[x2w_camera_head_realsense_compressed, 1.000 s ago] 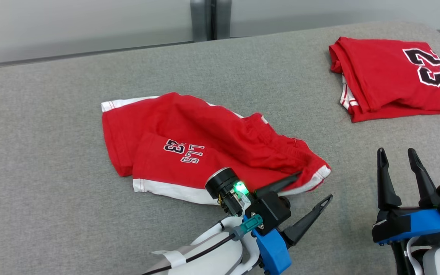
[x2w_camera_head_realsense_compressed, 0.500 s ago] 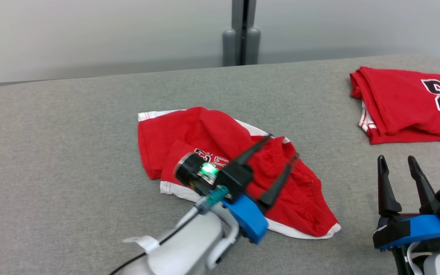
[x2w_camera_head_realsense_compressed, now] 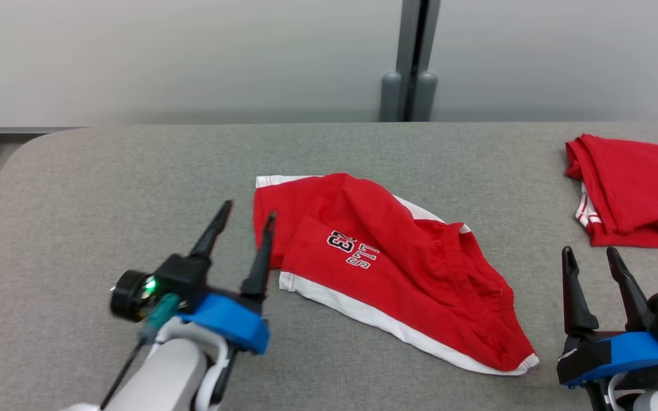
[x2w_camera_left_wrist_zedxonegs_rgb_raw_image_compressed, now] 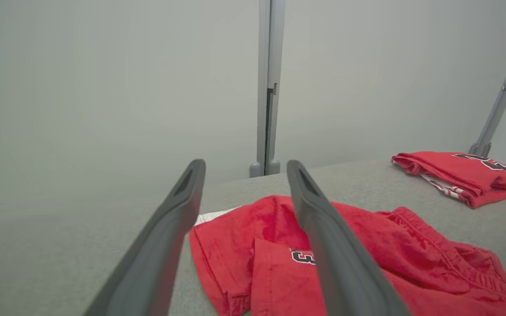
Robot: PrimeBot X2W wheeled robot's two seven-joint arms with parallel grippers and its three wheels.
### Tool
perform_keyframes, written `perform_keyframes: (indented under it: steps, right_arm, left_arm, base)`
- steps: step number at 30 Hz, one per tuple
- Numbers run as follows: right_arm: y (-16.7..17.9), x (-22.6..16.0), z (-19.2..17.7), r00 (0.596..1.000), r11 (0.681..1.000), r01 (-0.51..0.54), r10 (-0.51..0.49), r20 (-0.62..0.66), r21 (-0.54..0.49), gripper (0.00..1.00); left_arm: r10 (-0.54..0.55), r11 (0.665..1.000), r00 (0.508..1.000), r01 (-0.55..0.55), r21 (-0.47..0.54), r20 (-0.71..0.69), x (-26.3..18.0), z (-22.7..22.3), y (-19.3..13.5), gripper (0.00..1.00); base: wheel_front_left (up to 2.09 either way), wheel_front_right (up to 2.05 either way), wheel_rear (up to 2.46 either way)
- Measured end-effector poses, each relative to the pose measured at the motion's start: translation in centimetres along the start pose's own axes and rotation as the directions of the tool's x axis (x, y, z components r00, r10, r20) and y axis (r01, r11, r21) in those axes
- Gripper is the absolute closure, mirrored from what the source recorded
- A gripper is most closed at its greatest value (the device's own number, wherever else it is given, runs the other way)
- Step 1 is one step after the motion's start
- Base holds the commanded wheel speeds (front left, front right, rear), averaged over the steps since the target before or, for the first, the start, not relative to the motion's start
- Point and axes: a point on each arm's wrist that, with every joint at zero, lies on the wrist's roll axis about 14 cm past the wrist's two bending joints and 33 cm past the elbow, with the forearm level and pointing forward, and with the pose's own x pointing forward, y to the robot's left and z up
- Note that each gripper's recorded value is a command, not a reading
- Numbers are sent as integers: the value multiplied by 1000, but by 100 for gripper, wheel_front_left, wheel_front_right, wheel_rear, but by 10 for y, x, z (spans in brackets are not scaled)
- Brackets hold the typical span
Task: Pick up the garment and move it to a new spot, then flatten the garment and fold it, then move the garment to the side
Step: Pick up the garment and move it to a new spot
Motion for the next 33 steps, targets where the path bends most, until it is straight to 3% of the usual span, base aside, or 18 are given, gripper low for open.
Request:
perform_keyframes:
  steps: [7,14,23,33]
  right_arm:
    - [18,0,1,999,999,-51,51,2,7,0]
    - [28,-4,1,997,997,-80,80,1,15,0]
    - [37,-14,1,994,994,-108,109,-5,19,0]
    - [38,-22,4,994,994,-111,111,-3,18,0]
  left_arm:
    - [201,980,979,-201,-6,19,-42,3,56,0]
    - [343,939,939,-343,-19,22,-84,0,86,0]
    - [404,915,915,-403,-27,7,-115,-10,93,0]
    - [393,919,919,-393,-22,21,-112,-8,90,0]
  base:
    - [0,0,0]
    - [0,0,0]
    - [0,0,0]
    - [0,0,0]
